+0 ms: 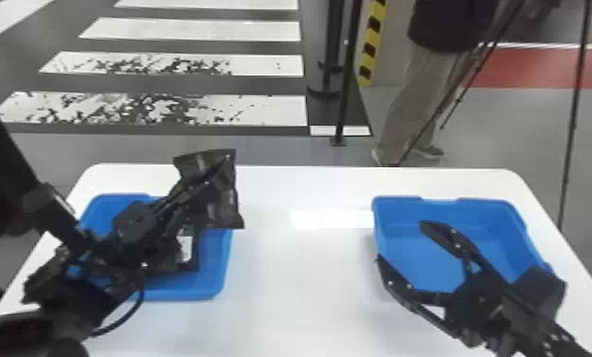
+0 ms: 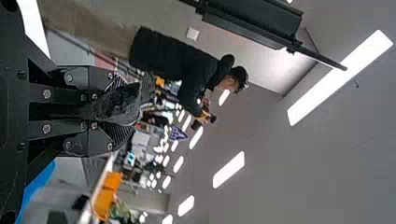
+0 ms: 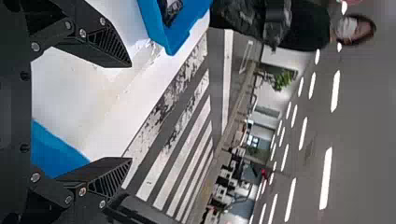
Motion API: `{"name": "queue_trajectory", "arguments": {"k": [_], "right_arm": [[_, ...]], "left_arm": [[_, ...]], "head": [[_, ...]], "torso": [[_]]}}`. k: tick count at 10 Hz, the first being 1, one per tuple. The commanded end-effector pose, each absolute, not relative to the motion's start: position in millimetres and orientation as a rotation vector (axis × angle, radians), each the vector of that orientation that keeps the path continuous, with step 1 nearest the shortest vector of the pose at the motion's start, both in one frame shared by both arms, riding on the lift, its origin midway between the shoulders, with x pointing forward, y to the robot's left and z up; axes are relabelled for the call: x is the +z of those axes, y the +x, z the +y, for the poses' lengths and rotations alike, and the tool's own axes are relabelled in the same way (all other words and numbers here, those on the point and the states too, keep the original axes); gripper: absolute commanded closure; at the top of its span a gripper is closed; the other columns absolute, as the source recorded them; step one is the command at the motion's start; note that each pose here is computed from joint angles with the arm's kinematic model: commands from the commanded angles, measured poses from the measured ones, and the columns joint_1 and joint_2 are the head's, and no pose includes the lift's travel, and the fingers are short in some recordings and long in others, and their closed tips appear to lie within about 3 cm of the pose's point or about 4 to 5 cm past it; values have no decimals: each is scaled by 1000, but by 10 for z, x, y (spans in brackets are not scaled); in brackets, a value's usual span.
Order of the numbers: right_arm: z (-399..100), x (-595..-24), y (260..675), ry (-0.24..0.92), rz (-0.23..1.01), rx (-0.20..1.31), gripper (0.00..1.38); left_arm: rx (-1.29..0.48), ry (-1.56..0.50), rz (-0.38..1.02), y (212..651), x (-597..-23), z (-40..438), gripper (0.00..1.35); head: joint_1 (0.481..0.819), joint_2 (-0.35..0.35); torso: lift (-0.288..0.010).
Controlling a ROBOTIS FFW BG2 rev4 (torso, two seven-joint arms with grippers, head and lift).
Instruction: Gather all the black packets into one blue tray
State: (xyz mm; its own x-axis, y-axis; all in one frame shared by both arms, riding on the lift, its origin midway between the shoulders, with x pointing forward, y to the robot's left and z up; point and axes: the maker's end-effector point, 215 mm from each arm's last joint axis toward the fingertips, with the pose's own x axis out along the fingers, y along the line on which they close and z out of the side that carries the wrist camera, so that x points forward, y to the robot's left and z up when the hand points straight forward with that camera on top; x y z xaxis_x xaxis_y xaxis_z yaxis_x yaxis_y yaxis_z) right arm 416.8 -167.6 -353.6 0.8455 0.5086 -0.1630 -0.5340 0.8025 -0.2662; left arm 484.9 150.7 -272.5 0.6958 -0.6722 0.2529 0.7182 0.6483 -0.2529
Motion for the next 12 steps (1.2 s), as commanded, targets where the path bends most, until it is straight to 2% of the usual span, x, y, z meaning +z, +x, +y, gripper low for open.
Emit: {"name": "queue_trajectory", "arguments": {"k": [1,2,4,5,6,7,8,9,10,12], "right_arm": [[-2123,-3708,4038,-166,117,440,300],[-2272,-3851,3948,-101,144,398,302],[-2386,-3932,3853,-93,167,370,303],[-2406,-3970,3822,-89,176,365,303],[-2540,-4009,3753,-48,183,326,303],[-2795,-4083,3625,-8,201,249,303],[-2938,-4104,3494,43,205,201,303],[-3134,-4079,3368,52,202,155,303],[-3304,-4047,3260,26,210,128,303],[-3414,-3998,3066,15,185,106,303]], "left_arm": [[-690,-187,-98,4910,-2913,2049,1208],[-630,-77,-63,4961,-3007,2367,1207],[-509,145,40,5042,-3209,3025,1170],[-461,219,89,5054,-3309,3285,1026],[-406,259,150,5039,-3508,3541,489],[-364,290,176,4989,-3650,3762,88],[-327,321,166,4836,-3680,3936,87],[-323,306,137,4633,-3711,3944,160],[-334,264,80,4411,-3684,3839,177],[-333,204,-9,3781,-3471,3570,177]], "head": [[695,-20],[695,-21],[695,8],[695,44],[695,81],[695,112],[695,125],[695,126],[695,126],[695,75]], "torso": [[-110],[-110],[-110],[-110],[-110],[-110],[-110],[-110],[-110],[-110]]}}
